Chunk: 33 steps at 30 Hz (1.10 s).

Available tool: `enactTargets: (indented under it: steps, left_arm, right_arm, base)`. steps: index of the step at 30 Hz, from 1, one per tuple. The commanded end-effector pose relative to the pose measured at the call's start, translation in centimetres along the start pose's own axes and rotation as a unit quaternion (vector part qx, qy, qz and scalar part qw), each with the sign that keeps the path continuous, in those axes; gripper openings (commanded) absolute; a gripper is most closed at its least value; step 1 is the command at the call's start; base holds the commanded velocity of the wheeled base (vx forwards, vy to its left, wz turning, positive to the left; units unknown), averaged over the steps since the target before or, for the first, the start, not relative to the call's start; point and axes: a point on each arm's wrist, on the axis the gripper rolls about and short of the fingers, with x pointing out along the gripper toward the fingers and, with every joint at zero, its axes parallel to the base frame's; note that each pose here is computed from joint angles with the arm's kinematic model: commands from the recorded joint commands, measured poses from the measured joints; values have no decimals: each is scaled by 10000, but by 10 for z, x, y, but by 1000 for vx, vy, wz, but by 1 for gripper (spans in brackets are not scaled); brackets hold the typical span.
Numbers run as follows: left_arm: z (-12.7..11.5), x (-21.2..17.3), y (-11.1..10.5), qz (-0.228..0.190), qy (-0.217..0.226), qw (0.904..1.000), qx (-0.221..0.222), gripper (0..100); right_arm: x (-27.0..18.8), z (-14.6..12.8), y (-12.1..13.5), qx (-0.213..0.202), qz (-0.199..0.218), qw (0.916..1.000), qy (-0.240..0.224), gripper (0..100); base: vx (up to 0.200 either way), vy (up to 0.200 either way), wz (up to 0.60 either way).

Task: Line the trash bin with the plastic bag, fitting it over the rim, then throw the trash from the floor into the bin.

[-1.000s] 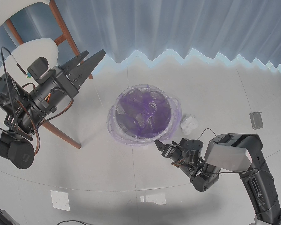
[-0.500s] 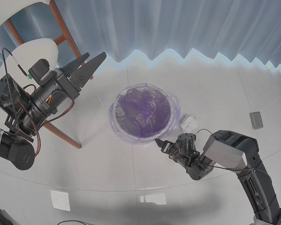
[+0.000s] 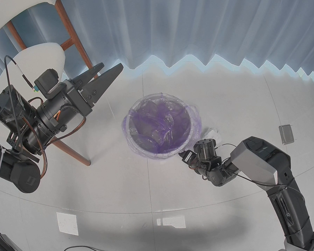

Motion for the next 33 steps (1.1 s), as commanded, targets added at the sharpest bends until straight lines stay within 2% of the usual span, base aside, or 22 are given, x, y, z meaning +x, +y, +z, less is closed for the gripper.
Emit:
enactTargets:
  steps: [1,3,6,10,14,18,19,23,26,28,33]
  left_arm:
    - [-3,0,-1,-4,40,10000,-33,100]
    - [-2,0,-1,-7,33,10000,-29,100]
    - [-3,0,-1,-4,40,10000,-33,100]
    - [-3,-1,-1,-2,46,10000,-37,100]
    - [-3,-1,-1,-6,53,10000,-36,100]
    - [-4,0,-1,-3,57,10000,-43,100]
    - [-4,0,-1,-3,57,10000,-43,100]
    - [-5,0,-1,2,70,10000,-50,100]
    - [-5,-1,-1,7,83,9999,-57,100]
    - [-5,-1,-1,7,83,9999,-57,100]
    - [-5,-1,0,11,75,10000,-50,100]
  right_arm:
    - [-40,17,20,192,55,9998,79,100]
    - [-67,13,33,238,180,9990,336,100]
    - [-99,10,33,227,155,9979,583,100]
    - [-131,7,18,214,20,9971,733,100]
    - [-144,7,2,247,-40,9975,660,100]
    - [-144,22,-4,274,171,9992,249,100]
    - [-141,35,-5,244,300,9992,-35,100]
    - [-129,56,-2,62,586,9967,-559,100]
    - [-122,62,-3,-11,628,9955,-707,100]
    - [-101,74,-4,-126,730,9919,-1032,100]
    - [-73,80,-9,-157,769,9895,-1217,100]
  base:
    - [0,0,0]
    - [0,0,0]
    - [0,0,0]
    - [0,0,0]
    - [0,0,0]
    - [0,0,0]
    - [0,0,0]
    - [0,0,0]
    - [0,0,0]
    - [0,0,0]
    - [0,0,0]
